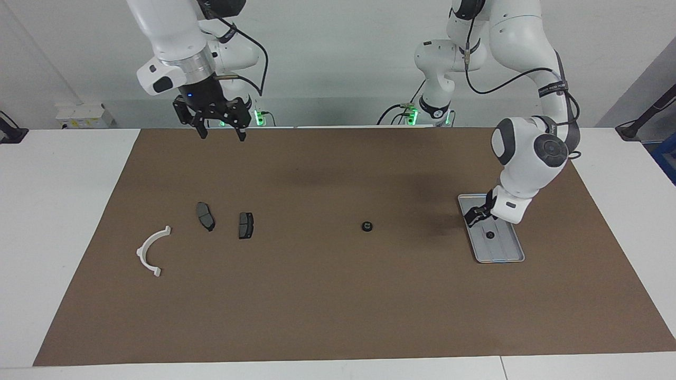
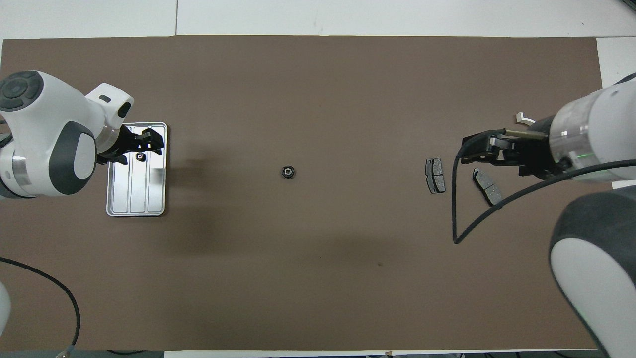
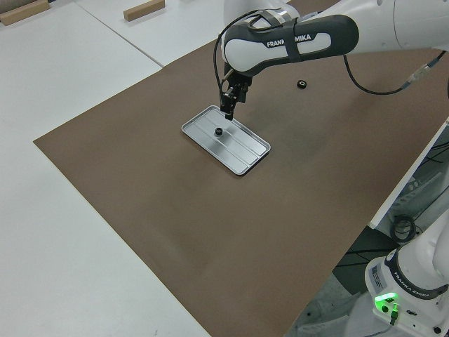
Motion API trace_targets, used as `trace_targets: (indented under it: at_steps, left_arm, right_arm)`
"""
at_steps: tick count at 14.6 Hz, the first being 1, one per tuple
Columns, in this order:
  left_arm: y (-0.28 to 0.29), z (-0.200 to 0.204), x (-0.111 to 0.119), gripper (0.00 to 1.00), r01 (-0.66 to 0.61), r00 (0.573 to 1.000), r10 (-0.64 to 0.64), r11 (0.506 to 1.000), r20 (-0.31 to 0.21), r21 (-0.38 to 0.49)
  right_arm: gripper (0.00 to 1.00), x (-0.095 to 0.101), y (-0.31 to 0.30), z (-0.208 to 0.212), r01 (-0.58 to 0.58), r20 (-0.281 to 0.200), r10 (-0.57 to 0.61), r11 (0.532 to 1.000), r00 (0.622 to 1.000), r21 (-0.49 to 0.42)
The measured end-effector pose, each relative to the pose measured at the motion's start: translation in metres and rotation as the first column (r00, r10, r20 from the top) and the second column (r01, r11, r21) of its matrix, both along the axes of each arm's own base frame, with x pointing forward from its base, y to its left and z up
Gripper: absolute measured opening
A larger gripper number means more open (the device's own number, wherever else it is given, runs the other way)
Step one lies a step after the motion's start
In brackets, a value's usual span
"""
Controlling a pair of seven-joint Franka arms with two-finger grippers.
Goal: Place bearing gear from tray to pile
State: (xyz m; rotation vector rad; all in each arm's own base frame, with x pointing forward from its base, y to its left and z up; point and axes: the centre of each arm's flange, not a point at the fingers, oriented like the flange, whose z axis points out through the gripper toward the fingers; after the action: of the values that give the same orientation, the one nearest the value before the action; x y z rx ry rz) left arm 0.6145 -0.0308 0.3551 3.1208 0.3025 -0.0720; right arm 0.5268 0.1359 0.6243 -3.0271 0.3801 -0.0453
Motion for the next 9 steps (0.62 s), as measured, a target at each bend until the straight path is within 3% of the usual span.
trace_targets:
  at_steps: [2, 3, 6, 7, 9]
  left_arm:
    - [0.006, -0.011, -0.001, 0.81, 0.015, 0.999, -0.015, 1.0, 0.033, -0.002]
    - [0.004, -0.018, -0.003, 0.73, 0.031, 0.999, -0.03, 1.0, 0.04, -0.003]
    - [0.007, -0.032, -0.005, 0.68, 0.077, 0.996, -0.077, 0.997, 0.041, -0.003]
    - [0.009, -0.035, -0.005, 0.61, 0.092, 0.995, -0.091, 0.996, 0.041, -0.003]
    - [0.014, -0.039, -0.005, 0.6, 0.11, 0.993, -0.11, 0.994, 0.035, -0.003]
  right_arm:
    - [1.0, 0.004, 0.032, -0.017, 0.052, -0.011, -0.052, 0.999, 0.999, 0.003]
    - [1.0, 0.007, 0.046, -0.029, 0.07, -0.022, -0.07, 0.998, 0.997, 0.0]
    - [1.0, 0.018, 0.089, -0.068, 0.14, -0.049, -0.14, 0.99, 0.989, -0.008]
    - [1.0, 0.02, 0.106, -0.081, 0.163, -0.059, -0.163, 0.987, 0.985, -0.014]
    - [1.0, 0.027, 0.145, -0.109, 0.198, -0.071, -0.199, 0.98, 0.978, -0.022]
